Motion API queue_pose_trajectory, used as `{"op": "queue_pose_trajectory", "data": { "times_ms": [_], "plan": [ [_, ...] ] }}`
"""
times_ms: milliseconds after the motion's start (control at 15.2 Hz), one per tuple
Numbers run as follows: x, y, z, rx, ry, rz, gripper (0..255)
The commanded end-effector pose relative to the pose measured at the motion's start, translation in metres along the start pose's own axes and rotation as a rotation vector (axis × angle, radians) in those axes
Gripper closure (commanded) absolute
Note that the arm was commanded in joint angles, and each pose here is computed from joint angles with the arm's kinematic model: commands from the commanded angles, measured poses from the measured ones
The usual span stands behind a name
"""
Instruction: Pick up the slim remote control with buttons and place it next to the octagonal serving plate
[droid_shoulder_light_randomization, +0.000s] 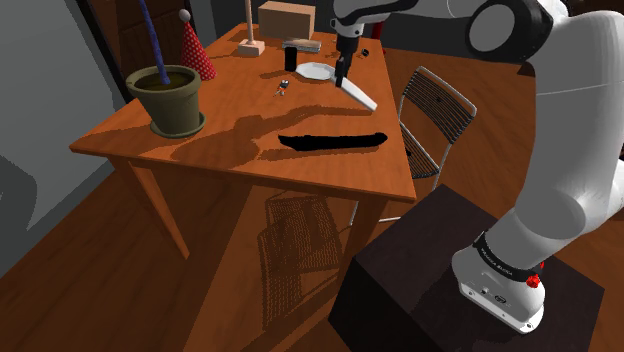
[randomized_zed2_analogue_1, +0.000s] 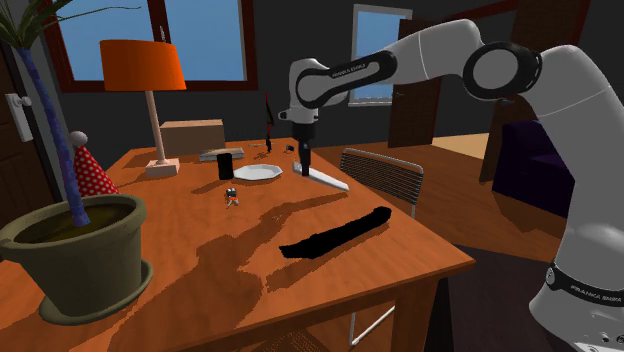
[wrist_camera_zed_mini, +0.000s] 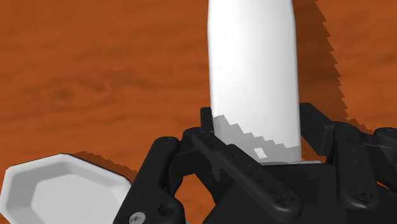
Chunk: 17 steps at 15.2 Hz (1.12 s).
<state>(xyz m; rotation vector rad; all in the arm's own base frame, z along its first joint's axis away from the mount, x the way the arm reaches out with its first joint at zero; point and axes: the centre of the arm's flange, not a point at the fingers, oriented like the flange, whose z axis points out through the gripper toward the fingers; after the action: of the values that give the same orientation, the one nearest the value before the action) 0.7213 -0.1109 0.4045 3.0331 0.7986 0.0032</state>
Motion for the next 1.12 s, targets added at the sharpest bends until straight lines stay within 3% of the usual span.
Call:
{"op": "queue_pose_trajectory", "data": {
  "times_ms": [0,660,1056],
  "plan": [
    [0.0,0.002,0.011,0.0,-0.002,0.0,255],
    [0.0,0.002,0.064,0.0,-0.002,0.0,255],
    [0.0,0.002,0.064,0.0,-0.002,0.0,255]
  ]
}}
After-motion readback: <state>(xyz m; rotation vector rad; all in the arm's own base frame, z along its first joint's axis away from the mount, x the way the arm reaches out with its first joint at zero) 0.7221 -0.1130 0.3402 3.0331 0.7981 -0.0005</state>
